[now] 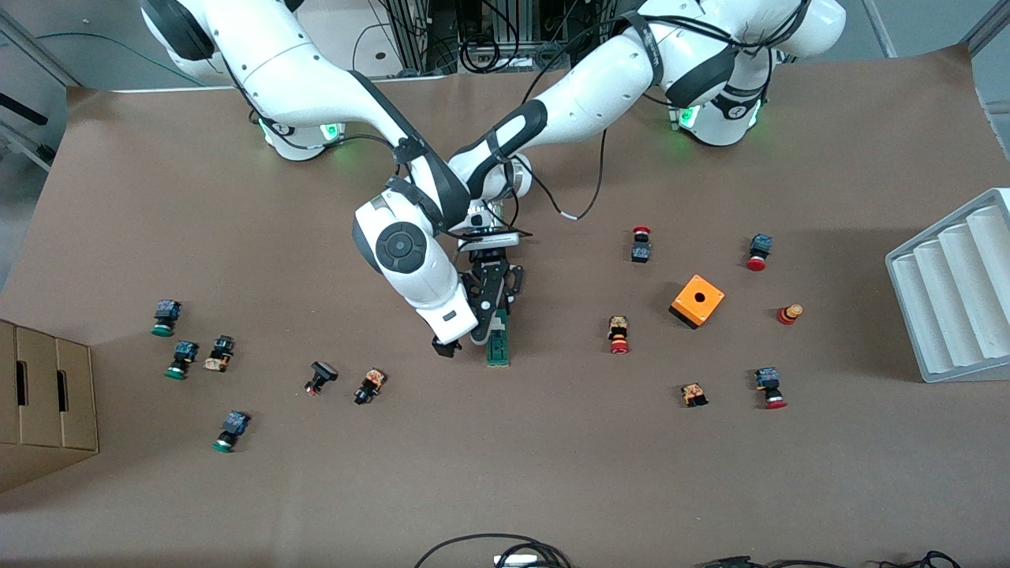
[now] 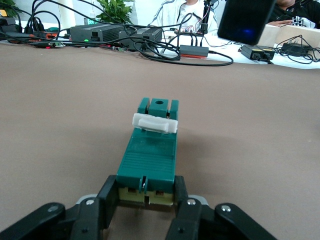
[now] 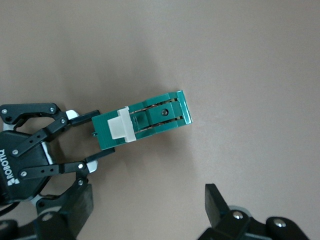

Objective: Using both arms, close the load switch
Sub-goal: 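Move the right gripper over the white switch lever, then lower the right gripper onto the white lever beside the base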

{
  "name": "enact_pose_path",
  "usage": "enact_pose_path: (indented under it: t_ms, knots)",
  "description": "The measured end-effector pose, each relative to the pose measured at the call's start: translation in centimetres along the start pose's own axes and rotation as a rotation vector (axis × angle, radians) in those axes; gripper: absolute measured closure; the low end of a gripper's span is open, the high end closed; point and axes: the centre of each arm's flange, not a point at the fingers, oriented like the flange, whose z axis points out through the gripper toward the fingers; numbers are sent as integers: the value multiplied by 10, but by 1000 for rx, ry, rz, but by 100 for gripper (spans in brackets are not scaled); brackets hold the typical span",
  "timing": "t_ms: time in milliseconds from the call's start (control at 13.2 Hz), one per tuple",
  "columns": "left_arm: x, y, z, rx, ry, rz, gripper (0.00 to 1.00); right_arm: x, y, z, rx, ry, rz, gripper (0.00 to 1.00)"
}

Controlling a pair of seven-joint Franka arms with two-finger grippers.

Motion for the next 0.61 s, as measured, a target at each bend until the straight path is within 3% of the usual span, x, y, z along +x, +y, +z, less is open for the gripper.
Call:
enact_pose_path:
  t_ms: [606]
  knots:
    - [0, 0, 0, 0, 0, 0, 50, 10, -11, 24, -14, 11, -22, 0]
